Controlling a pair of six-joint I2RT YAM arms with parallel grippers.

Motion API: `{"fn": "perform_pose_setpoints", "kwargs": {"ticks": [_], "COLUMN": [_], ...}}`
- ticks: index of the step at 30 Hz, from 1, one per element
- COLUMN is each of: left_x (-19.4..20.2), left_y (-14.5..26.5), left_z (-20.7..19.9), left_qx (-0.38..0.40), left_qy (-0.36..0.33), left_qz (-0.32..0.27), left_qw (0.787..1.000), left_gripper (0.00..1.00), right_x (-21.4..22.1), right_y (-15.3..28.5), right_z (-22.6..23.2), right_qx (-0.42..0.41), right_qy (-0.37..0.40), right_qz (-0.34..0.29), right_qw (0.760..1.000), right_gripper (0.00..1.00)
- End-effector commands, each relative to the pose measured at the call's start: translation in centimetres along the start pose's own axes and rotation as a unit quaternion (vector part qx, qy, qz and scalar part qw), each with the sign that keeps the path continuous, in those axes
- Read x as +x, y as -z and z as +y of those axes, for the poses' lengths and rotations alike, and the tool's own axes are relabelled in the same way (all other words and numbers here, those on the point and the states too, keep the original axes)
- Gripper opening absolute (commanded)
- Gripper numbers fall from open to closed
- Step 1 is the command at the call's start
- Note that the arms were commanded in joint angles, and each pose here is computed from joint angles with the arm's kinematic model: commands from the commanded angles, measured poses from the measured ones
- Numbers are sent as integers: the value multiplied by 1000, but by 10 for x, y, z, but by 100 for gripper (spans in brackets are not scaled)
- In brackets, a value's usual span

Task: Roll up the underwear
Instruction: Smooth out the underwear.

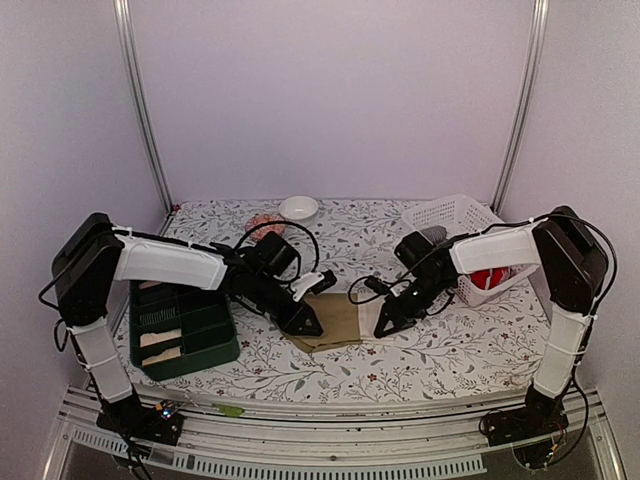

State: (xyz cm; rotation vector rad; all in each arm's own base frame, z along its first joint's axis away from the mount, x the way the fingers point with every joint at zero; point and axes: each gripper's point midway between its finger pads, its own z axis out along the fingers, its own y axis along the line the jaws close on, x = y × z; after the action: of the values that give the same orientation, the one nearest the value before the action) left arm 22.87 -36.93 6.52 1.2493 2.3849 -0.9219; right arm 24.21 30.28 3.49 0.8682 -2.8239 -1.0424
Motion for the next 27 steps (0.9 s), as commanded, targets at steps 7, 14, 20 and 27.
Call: {"fn": "perform_pose_setpoints", "kwargs": {"ticks": [7, 14, 20, 27], "left_x": [44, 75, 56, 24], "left_y": [-29, -22, 6, 35], "left_z": [-4, 5, -10, -23], "left_qx": [20, -13, -13, -31], "left_qy": [-3, -20, -66, -132], "left_qz": [50, 87, 31, -76], "left_qw": [999, 996, 997, 988], "left_gripper": [15, 13, 17, 44], "right_x": [37, 53, 38, 0], "right_y": [-24, -34, 0, 68], "right_z": [-17, -1, 28, 50], "right_qx": [5, 0, -2, 74], "right_qy": [-16, 10, 67, 213], "right_qz": [38, 63, -8, -188], "right_qw": [999, 998, 998, 956], "right_gripper": [10, 10, 17, 49]}}
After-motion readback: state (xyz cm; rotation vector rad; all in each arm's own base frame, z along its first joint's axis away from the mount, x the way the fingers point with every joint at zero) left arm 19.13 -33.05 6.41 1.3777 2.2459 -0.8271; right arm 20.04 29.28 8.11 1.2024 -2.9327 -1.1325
